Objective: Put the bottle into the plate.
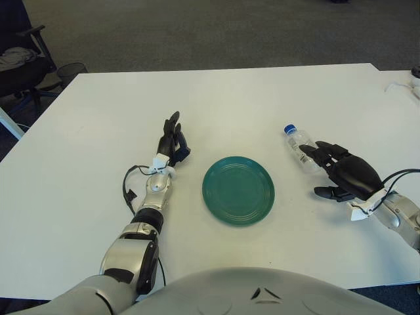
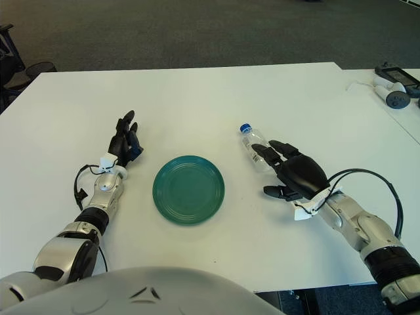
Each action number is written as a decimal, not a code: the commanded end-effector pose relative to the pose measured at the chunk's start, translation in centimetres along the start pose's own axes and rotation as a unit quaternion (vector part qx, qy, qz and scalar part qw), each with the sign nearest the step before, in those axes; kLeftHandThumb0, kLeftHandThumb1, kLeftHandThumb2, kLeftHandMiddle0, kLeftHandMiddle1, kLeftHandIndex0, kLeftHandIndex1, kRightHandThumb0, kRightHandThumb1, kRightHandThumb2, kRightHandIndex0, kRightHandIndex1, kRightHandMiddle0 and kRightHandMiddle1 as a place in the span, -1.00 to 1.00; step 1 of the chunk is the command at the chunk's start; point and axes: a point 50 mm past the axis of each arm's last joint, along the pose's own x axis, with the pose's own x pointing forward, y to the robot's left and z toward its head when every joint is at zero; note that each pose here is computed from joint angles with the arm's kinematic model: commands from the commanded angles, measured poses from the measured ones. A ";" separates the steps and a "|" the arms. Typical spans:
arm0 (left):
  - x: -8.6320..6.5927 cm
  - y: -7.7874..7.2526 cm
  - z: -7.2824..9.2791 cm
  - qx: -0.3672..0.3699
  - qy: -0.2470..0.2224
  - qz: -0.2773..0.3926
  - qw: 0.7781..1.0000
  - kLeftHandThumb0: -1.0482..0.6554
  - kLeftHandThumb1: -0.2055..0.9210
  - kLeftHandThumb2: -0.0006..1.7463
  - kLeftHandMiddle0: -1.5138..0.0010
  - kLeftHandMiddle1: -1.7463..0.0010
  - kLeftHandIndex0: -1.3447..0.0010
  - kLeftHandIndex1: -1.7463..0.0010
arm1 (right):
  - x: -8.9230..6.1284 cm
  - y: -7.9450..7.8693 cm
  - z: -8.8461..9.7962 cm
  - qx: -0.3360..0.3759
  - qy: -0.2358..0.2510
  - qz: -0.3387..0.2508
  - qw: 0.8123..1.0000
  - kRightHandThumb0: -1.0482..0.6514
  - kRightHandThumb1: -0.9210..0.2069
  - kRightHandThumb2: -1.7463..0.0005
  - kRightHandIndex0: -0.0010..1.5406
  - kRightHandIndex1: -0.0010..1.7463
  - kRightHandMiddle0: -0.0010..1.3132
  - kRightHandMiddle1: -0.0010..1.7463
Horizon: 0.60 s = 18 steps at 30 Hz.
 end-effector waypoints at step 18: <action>-3.7 0.1 -3.6 0.006 0.083 0.001 0.997 -0.78 1.00 0.21 0.68 0.99 1.00 0.47 | 0.4 -9.3 1.0 0.007 -0.017 -0.229 0.973 -0.78 -1.00 0.20 -0.62 -0.45 -1.00 0.04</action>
